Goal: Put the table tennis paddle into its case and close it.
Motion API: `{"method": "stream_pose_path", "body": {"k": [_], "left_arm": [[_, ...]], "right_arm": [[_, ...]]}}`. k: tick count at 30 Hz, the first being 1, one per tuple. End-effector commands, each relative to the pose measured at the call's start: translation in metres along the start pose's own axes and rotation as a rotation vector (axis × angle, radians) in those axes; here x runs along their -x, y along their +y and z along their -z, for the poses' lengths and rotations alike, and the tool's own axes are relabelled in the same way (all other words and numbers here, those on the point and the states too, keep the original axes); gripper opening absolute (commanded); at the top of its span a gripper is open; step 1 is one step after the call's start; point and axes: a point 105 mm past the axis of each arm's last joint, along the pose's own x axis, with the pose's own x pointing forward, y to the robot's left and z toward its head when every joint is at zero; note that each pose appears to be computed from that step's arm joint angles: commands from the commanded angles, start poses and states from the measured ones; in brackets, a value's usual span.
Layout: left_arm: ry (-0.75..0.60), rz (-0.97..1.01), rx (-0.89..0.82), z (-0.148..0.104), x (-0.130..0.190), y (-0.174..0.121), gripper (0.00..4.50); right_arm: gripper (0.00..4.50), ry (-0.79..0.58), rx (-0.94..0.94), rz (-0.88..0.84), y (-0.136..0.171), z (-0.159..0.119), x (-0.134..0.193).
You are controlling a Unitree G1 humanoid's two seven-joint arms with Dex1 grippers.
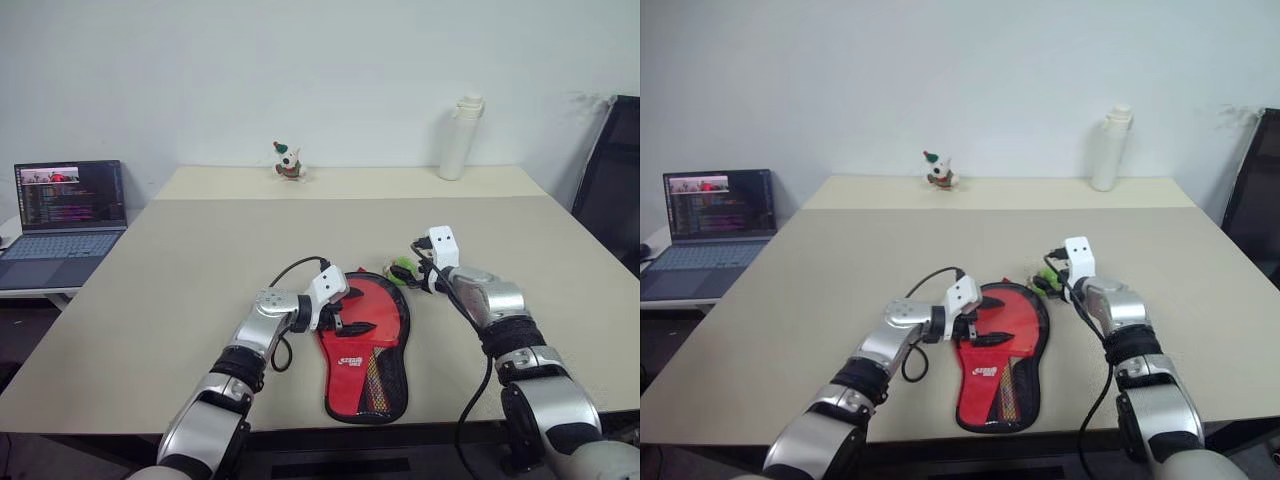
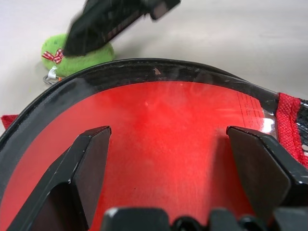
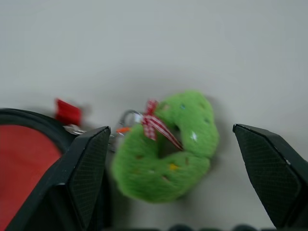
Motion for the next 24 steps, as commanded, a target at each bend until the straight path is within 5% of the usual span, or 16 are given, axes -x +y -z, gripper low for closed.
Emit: {"method": "stream_pose_path", "body": {"k": [1, 5, 19, 24], "left_arm": [[0.020, 0.016, -0.012, 0.004, 0.002, -0.005, 4.17], [0.027, 0.012, -0.013, 0.006, 0.002, -0.004, 4.17], [0.055, 0.025, 0.030, 0.016, -0.004, -0.009, 4.22], [0.068, 0.032, 0.054, 0.021, -0.010, -0.013, 4.22]], "right_arm": [[4.50, -0.023, 0.025, 0.020, -0.003, -0.007, -0.004], [4.50, -0.001, 0.020, 0.018, -0.001, 0.000, -0.007], [0.02, 0.006, 0.019, 0.001, 0.001, 0.000, -0.005], [0.02, -0.021, 0.069, 0.021, -0.013, -0.010, 0.013]]}}
